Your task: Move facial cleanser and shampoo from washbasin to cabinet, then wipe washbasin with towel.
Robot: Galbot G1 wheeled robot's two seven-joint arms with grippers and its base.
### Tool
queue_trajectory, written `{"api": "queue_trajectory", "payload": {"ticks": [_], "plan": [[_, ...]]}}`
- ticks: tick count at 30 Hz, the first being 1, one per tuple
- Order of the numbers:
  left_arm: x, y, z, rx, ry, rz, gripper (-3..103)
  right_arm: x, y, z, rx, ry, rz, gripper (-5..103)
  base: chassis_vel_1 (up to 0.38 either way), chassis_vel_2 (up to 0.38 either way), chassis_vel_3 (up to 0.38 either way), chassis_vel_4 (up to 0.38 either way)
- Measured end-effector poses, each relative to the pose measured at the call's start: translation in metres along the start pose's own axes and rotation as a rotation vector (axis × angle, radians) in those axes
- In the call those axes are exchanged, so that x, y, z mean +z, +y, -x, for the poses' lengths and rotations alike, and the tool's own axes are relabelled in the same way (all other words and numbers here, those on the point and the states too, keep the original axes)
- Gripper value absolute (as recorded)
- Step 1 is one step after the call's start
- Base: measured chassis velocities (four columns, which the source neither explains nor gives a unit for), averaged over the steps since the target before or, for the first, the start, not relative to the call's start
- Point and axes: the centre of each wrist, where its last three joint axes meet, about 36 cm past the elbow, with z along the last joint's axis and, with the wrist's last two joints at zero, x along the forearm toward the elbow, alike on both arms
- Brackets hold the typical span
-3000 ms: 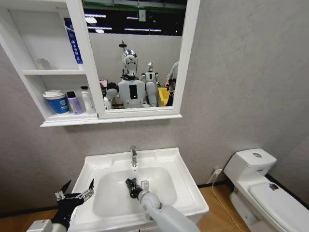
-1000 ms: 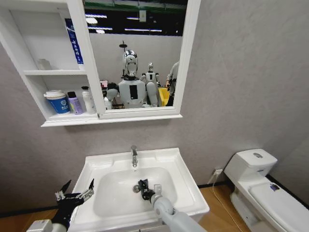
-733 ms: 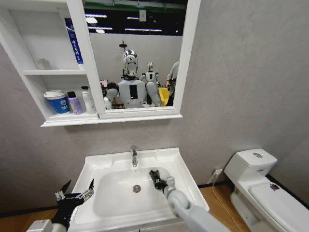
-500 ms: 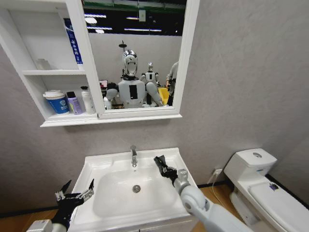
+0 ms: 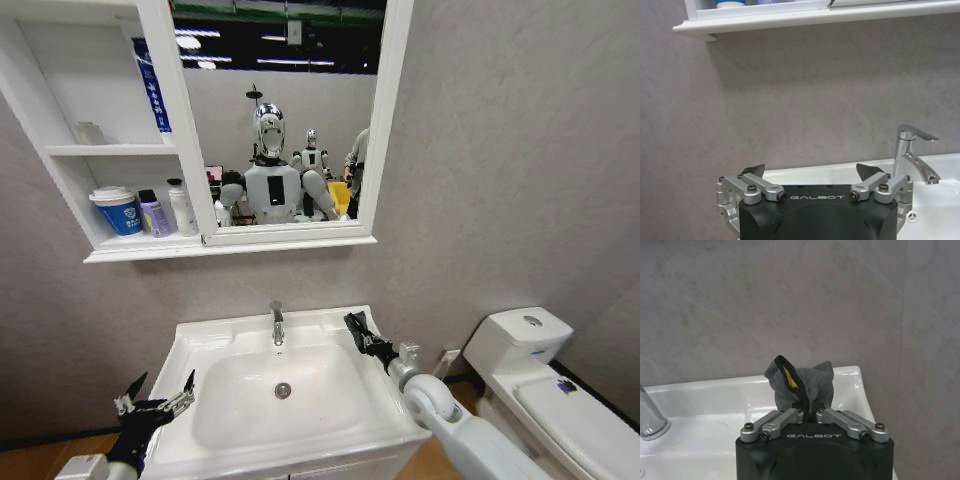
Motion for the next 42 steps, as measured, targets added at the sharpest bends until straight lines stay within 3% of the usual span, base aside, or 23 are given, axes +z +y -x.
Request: {"api": "queue_trajectory", "payload": {"ticks": [6,9,12,13,16,23,24,28,30,32,38,42], "plan": [[0.0,0.0,0.0,0.0,0.0,0.0,100,0.013,-0.009,0.012,0.01,0.024,0.041,6,0.0,0.0,0.0,0.0],[0.0,0.0,0.0,0.0,0.0,0.0,100,0.02,-0.016,0.016,-0.019,0.044,0.099,19,0.0,0.0,0.0,0.0],[0.0,0.0,0.0,0.0,0.0,0.0,100,0.025,-0.019,0.019,-0.018,0.045,0.098,25,0.0,0.0,0.0,0.0],[0.0,0.0,0.0,0.0,0.0,0.0,100,0.028,-0.021,0.021,-0.015,0.044,0.094,36,0.0,0.0,0.0,0.0],[0.0,0.0,0.0,0.0,0.0,0.0,100,0.031,-0.022,0.023,-0.007,0.04,0.08,41,0.0,0.0,0.0,0.0],[0.0,0.0,0.0,0.0,0.0,0.0,100,0.035,-0.023,0.017,-0.013,0.026,0.056,73,0.0,0.0,0.0,0.0],[0.0,0.0,0.0,0.0,0.0,0.0,100,0.035,-0.023,0.017,-0.013,0.026,0.056,73,0.0,0.0,0.0,0.0],[0.0,0.0,0.0,0.0,0.0,0.0,100,0.037,-0.02,0.013,-0.01,0.001,0.015,84,0.0,0.0,0.0,0.0],[0.0,0.0,0.0,0.0,0.0,0.0,100,0.038,-0.014,0.0,-0.004,-0.044,-0.05,95,0.0,0.0,0.0,0.0],[0.0,0.0,0.0,0.0,0.0,0.0,100,0.034,-0.009,-0.015,0.005,-0.074,-0.079,98,0.0,0.0,0.0,0.0],[0.0,0.0,0.0,0.0,0.0,0.0,100,0.034,0.005,-0.079,0.109,-0.164,-0.184,100,0.0,0.0,0.0,0.0],[0.0,0.0,0.0,0.0,0.0,0.0,100,0.031,0.017,-0.12,0.19,-0.205,-0.171,100,0.0,0.0,0.0,0.0]]}}
